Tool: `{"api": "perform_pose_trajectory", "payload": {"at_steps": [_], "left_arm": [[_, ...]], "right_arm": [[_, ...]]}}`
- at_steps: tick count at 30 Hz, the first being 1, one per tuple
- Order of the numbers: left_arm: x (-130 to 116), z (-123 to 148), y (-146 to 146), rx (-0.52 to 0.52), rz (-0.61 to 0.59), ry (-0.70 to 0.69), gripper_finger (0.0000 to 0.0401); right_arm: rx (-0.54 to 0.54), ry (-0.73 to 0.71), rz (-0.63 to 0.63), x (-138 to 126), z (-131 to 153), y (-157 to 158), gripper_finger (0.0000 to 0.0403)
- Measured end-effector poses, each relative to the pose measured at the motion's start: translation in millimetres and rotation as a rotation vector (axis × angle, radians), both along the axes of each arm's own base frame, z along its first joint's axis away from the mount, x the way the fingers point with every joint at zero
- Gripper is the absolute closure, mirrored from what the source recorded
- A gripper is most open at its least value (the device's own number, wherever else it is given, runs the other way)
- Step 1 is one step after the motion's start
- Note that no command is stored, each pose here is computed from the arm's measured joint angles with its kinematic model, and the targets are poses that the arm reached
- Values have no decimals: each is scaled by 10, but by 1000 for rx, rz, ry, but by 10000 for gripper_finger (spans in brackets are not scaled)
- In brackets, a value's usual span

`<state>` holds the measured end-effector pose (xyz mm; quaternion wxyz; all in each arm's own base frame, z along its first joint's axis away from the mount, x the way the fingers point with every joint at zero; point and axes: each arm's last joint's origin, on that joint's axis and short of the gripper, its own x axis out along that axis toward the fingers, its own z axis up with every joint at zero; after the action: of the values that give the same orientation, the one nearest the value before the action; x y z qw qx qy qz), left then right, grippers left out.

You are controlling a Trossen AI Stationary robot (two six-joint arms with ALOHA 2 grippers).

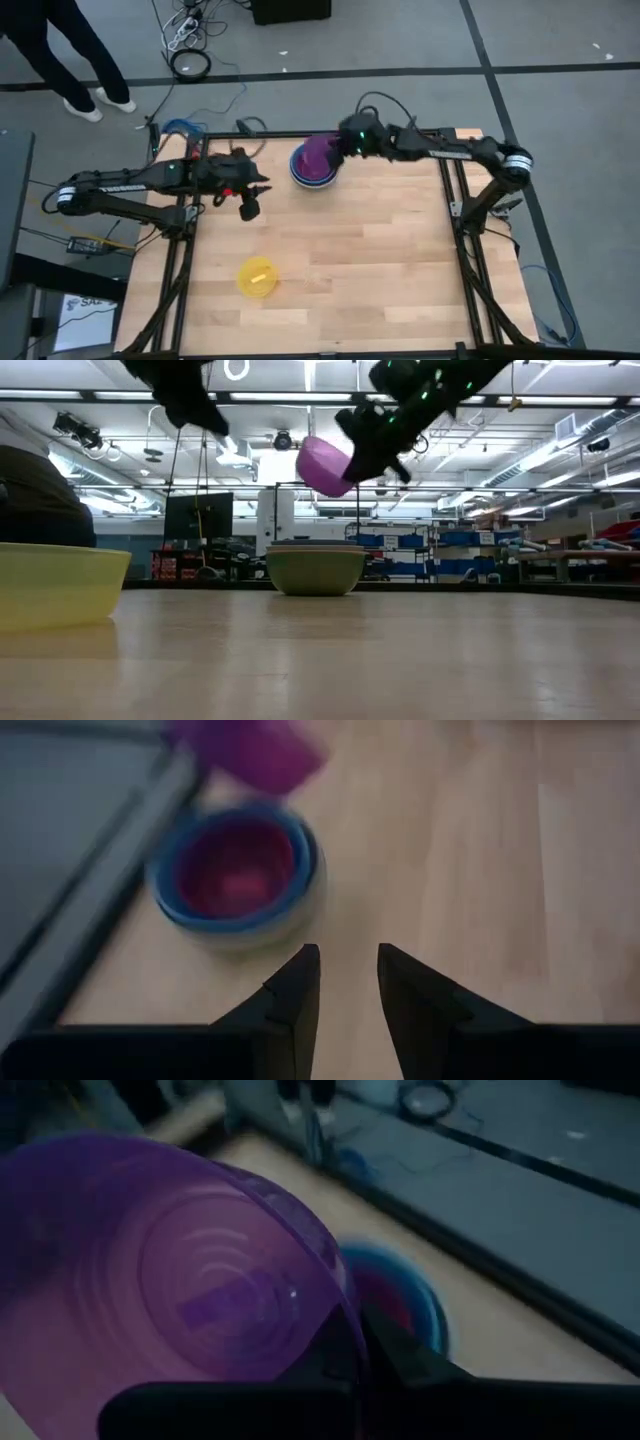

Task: Nest bowls inside each other
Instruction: Stack the violet bowl on top of the red bowl

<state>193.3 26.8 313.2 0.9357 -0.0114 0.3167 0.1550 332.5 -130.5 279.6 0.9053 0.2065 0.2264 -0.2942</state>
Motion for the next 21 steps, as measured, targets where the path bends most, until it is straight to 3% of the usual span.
{"api": "perform_pose_trajectory", "payload": {"at_steps": [5, 12, 21], "left_arm": [[-160, 187, -6, 35, 32, -136, 288], [-307, 300, -32, 18, 41, -226, 288], [-333, 317, -34, 3, 55, -244, 288]], "right_arm": [[154, -81, 49, 176, -316, -251, 403], [155, -28, 12, 288, -613, -330, 398], [145, 50, 10, 229, -560, -373, 312]]}}
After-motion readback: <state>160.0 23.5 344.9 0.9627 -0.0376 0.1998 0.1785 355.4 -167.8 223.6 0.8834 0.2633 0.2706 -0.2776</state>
